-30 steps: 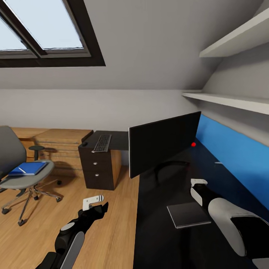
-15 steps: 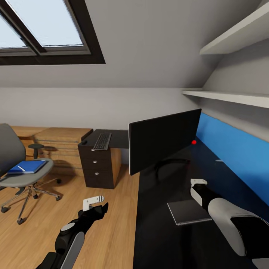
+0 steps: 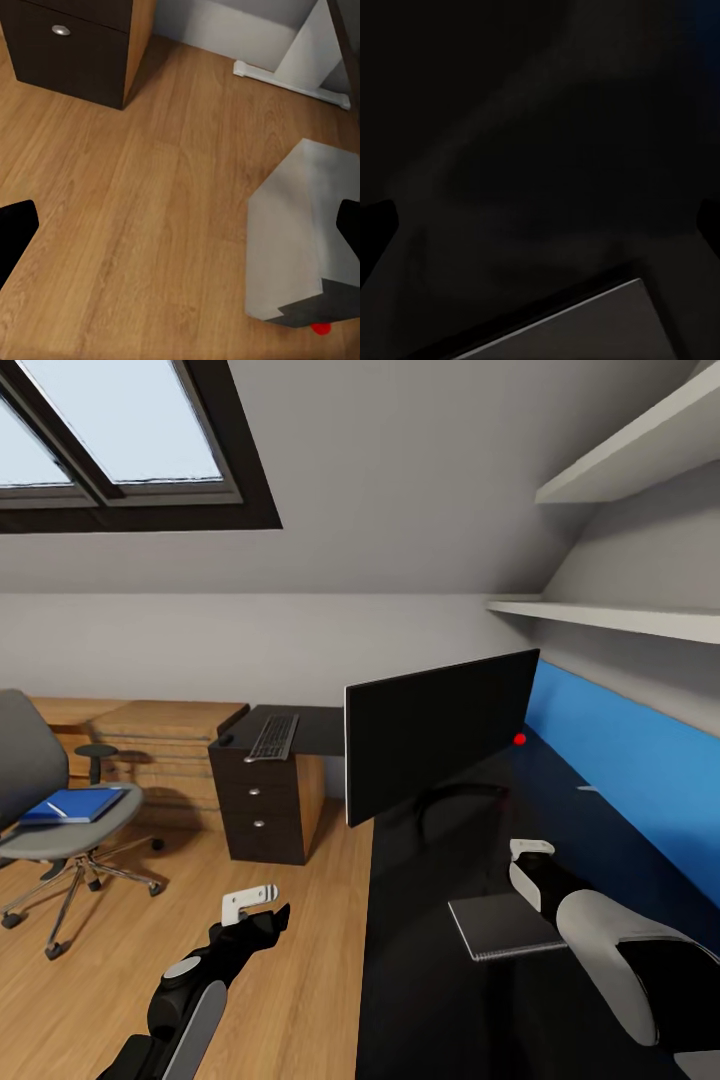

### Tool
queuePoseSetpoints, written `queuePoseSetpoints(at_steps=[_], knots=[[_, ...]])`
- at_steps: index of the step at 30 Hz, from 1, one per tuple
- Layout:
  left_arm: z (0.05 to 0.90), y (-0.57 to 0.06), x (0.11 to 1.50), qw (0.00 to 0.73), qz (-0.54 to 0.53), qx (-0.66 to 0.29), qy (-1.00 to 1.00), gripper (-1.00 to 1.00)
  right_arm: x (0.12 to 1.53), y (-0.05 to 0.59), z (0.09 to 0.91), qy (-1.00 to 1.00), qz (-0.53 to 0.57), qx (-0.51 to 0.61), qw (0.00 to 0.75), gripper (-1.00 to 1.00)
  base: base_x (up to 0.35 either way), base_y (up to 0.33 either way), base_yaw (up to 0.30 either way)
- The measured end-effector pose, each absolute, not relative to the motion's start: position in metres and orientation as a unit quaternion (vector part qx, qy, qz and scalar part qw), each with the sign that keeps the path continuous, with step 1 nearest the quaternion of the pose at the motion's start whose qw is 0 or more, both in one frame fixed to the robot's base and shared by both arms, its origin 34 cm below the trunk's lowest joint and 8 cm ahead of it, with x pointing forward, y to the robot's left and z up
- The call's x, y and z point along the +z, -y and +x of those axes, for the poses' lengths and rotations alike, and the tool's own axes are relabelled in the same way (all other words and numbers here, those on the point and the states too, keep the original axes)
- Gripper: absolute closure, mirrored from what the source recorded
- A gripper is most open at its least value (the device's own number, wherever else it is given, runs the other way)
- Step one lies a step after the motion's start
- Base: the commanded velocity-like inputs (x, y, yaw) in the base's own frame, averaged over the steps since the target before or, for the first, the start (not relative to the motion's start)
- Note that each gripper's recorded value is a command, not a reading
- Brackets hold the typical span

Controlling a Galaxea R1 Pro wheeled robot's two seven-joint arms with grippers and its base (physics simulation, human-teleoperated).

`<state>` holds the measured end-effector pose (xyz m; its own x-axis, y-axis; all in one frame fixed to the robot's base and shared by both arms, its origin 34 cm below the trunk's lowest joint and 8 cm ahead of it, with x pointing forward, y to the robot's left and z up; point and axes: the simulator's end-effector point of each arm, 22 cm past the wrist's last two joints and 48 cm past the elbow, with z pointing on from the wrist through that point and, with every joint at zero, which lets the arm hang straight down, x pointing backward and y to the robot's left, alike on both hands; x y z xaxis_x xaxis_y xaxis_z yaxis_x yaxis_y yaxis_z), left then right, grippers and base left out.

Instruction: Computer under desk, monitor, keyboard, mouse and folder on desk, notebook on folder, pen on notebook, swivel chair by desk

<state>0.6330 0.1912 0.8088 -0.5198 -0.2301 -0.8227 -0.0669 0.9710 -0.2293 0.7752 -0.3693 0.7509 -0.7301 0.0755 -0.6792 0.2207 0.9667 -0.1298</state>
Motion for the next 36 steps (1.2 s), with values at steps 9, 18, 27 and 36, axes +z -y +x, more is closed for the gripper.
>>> queuePoseSetpoints(at_steps=[9,18,27,36], knots=[[0.633,-0.192,0.807,0.482,-0.086,-0.084,-0.868,-1.0,0.749,0.37,0.775,-0.924,0.08,-0.101,0.359,-1.0,0.0,0.0,0.0],[0.628,-0.195,0.783,0.461,-0.086,-0.076,-0.88,-1.0,0.749,0.369,0.776,-0.924,0.08,-0.102,0.36,-1.0,-0.08,0.0,0.0],[0.628,-0.195,0.782,0.46,-0.086,-0.076,-0.881,-1.0,0.75,0.37,0.776,-0.923,0.081,-0.102,0.361,-1.0,-0.119,0.0,0.0],[0.628,-0.194,0.782,0.46,-0.085,-0.076,-0.88,-1.0,0.75,0.37,0.776,-0.923,0.081,-0.102,0.362,-1.0,-0.201,0.0,0.0]])
